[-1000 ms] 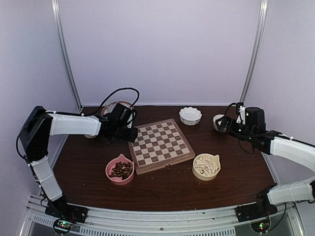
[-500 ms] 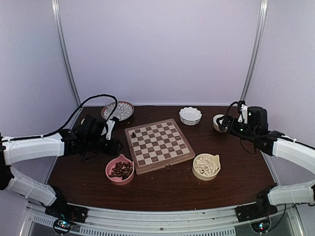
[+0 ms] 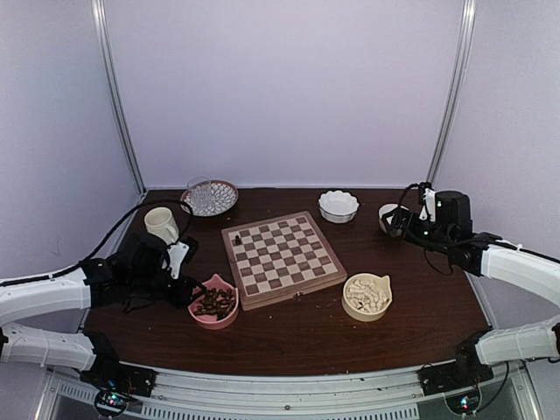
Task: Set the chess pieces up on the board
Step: Pick up the bishop from the storage box.
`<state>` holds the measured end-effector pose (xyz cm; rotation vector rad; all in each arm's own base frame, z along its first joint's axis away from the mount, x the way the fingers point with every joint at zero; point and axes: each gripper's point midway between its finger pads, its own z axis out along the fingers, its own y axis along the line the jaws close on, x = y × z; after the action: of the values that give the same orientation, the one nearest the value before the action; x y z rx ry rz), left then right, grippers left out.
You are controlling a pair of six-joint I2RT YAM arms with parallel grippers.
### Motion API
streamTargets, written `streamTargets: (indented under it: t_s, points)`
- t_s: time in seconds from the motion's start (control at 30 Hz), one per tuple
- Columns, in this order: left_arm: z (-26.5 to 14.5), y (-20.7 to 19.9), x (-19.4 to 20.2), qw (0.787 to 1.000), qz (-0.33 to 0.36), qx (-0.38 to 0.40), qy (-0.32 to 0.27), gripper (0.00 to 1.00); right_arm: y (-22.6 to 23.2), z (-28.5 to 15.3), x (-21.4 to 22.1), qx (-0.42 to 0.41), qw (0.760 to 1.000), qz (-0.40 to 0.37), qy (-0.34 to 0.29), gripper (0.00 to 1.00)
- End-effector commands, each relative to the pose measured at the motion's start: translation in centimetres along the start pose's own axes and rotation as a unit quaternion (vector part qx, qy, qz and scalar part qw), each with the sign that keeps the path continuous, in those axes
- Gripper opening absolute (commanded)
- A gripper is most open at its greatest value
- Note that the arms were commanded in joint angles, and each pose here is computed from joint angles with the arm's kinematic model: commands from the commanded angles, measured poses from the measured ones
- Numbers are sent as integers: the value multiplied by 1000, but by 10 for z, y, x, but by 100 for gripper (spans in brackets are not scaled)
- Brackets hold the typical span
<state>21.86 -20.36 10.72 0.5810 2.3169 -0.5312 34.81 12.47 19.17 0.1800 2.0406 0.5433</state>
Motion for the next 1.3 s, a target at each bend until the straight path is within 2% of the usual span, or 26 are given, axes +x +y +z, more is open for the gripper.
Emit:
streamTargets:
  t_s: [0.0,0.13,0.43,0.63,0.87,1.07,1.27]
  points:
    - [10,-11,1,999,14,30,9,34,11,2,-7,-17,1000,-7,-4,97]
    - [20,-11,5,999,16,26,33,40,13,2,-7,-20,1000,-7,-2,97]
    - [30,-6,10,998,23,13,49,44,18,5,-4,-30,1000,-4,9,97]
    - [38,1,9,998,29,-7,56,55,18,5,-4,-32,999,-4,9,97]
    - [49,3,14,996,29,-13,81,54,18,5,-4,-31,999,-5,9,97]
    - [53,2,19,995,19,-10,102,58,19,4,-5,-32,999,-5,8,97]
    - [49,-7,25,994,9,16,108,50,19,4,-5,-33,999,-5,9,97]
